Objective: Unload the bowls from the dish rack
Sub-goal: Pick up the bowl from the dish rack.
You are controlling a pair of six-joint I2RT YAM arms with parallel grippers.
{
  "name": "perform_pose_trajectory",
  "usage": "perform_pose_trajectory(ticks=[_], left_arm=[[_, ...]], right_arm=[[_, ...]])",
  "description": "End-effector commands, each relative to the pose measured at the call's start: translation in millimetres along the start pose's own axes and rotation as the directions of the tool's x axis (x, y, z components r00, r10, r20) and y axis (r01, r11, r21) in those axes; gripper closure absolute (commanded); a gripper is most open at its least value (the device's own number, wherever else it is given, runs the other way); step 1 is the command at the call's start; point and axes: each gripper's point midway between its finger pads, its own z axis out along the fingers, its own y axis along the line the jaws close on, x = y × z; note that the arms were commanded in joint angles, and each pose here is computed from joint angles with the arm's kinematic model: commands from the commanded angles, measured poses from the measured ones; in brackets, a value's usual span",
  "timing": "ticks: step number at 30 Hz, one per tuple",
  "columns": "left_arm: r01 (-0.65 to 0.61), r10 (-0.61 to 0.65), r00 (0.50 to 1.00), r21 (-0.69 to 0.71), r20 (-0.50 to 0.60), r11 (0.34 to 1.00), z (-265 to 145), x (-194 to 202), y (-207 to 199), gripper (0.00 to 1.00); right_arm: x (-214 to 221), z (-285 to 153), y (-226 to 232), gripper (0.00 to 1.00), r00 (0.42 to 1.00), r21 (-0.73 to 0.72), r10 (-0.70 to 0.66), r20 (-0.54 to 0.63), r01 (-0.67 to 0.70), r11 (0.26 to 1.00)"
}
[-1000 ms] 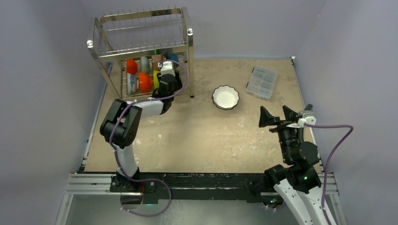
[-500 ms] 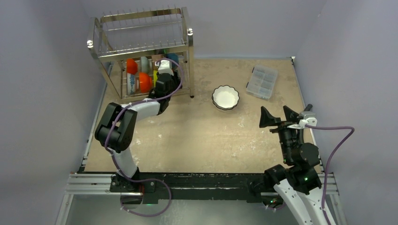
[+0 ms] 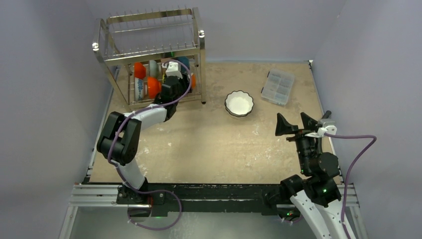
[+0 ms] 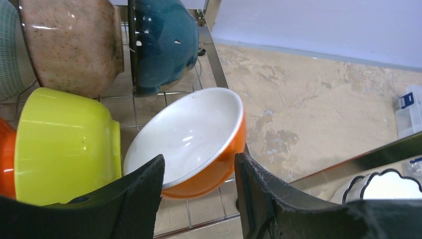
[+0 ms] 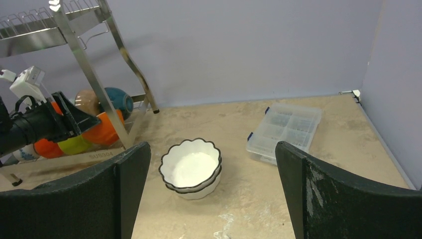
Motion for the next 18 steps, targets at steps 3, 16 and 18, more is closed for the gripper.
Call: perform_pose_trajectory(ticks=[3,16,18], left_arm=[[-0.031,0.03,1.0,0.069,0.007,0.997,7,-9,-12,0.43],[-0.143,0.153,0.986,0.133,-0.068,0.981,14,8,-19,0.38],[-0.136,0.144,0.988,0.117,-0.06,0.984,12,5,-16,0.38]], right_arm=[[-14,-1,1,0.01,0.998,-0.004,0.007,0.059,-0.007,1.0],[-15,-2,0,0.01,0.998,0.0,0.006,0.06,-0.006,1.0],[-14,-2,-1,0.01,0.998,0.002,0.006,0.06,-0.006,1.0]])
